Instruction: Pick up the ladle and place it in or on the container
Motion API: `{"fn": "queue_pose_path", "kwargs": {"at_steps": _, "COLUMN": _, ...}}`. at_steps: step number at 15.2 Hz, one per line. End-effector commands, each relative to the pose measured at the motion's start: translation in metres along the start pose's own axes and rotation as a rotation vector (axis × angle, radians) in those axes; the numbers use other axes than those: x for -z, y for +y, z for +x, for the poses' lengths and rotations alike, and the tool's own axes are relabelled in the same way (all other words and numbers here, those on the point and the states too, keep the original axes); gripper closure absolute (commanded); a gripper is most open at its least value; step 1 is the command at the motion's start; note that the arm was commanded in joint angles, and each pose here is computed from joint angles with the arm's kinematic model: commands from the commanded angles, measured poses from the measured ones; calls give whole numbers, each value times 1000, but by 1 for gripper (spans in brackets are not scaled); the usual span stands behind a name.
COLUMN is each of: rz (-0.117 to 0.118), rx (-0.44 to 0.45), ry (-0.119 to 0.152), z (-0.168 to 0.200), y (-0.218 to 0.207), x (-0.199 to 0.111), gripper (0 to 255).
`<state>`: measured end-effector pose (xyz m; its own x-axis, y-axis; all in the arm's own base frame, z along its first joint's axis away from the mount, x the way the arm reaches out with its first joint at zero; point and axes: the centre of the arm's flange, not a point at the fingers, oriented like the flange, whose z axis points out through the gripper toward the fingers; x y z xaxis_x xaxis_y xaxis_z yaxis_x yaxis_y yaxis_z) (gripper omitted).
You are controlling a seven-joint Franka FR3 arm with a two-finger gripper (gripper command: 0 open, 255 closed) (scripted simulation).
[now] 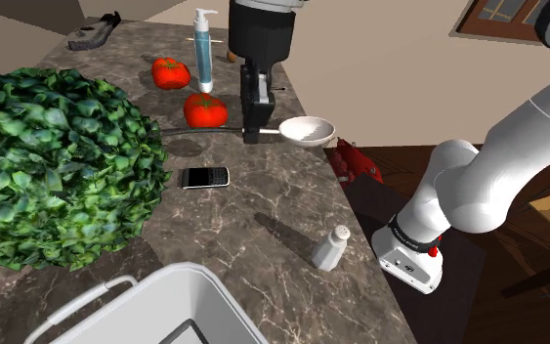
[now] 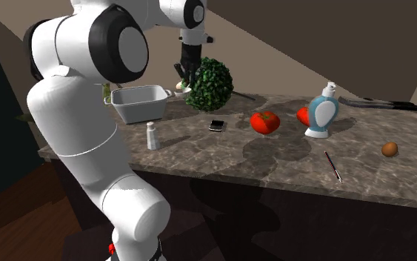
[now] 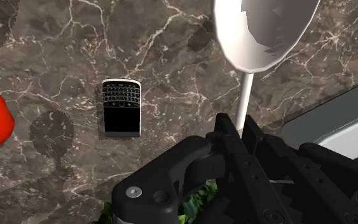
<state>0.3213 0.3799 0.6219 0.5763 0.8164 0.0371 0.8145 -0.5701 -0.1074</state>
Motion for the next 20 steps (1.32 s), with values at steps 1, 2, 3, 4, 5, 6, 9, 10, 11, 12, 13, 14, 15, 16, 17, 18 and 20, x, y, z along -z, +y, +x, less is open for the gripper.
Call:
{"fn": "queue_pose_path", "kwargs": {"at_steps": 1, "rz": 0, "rx": -1, "ry": 0, "z": 10, "y": -24, "x": -1, "gripper": 255}}
{"fn": "queue_pose_path", "kwargs": {"at_steps": 2, "rz": 0, "rx": -1, "ry": 0, "z": 15, "y": -36, "x": -2, "gripper": 255}}
{"fn": "queue_pose_path", "kwargs": {"at_steps": 3, "rz": 0, "rx": -1, "ry": 0, "z": 20, "y": -49, "x": -3, "gripper": 255}}
{"fn": "queue_pose_path", "kwargs": {"at_steps": 4, "rz": 0, "rx": -1, "ry": 0, "z": 25, "y": -61, "x": -4, "gripper": 255}}
{"fn": "queue_pose_path", "kwargs": {"at_steps": 5, "rz": 0, "rx": -1, "ry": 0, "z": 31, "y": -73, "x": -5, "gripper": 255}}
{"fn": "queue_pose_path", "kwargs": {"at_steps": 6, "rz": 0, "rx": -1, "ry": 0, "z": 36, "y": -85, "x": -6, "gripper": 255}}
{"fn": "queue_pose_path", "kwargs": {"at_steps": 9, "rz": 0, "rx": -1, "ry": 0, "z": 51, "y": -121, "x": -10, "gripper": 255}}
{"fn": "queue_pose_path", "kwargs": {"at_steps": 10, "rz": 0, "rx": -1, "ry": 0, "z": 56, "y": -134, "x": -11, "gripper": 255}}
{"fn": "queue_pose_path", "kwargs": {"at_steps": 11, "rz": 0, "rx": -1, "ry": 0, "z": 61, "y": -146, "x": -12, "gripper": 255}}
{"fn": "queue_pose_path", "kwargs": {"at_steps": 12, "rz": 0, "rx": -1, "ry": 0, "z": 66, "y": -158, "x": -13, "gripper": 255}}
{"fn": "queue_pose_path", "kwargs": {"at_steps": 13, "rz": 0, "rx": -1, "ry": 0, "z": 71, "y": -170, "x": -14, "gripper": 255}}
{"fn": "queue_pose_path", "kwargs": {"at_steps": 14, "rz": 0, "rx": -1, "ry": 0, "z": 76, "y": -182, "x": -15, "gripper": 255}}
{"fn": "queue_pose_path", "kwargs": {"at_steps": 15, "rz": 0, "rx": -1, "ry": 0, "z": 81, "y": -194, "x": -16, "gripper": 255}}
{"fn": "queue_pose_path", "kwargs": {"at_steps": 16, "rz": 0, "rx": -1, "ry": 0, "z": 86, "y": -206, "x": -18, "gripper": 255}}
{"fn": "queue_pose_path", "kwargs": {"at_steps": 17, "rz": 0, "rx": -1, "ry": 0, "z": 91, "y": -218, "x": -19, "gripper": 255}}
{"fn": "queue_pose_path", "kwargs": {"at_steps": 18, "rz": 0, "rx": -1, "ry": 0, "z": 96, "y": -231, "x": -20, "gripper": 255}}
{"fn": "queue_pose_path", "kwargs": {"at_steps": 20, "rz": 0, "rx": -1, "ry": 0, "z": 107, "y": -255, "x": -22, "gripper": 255}}
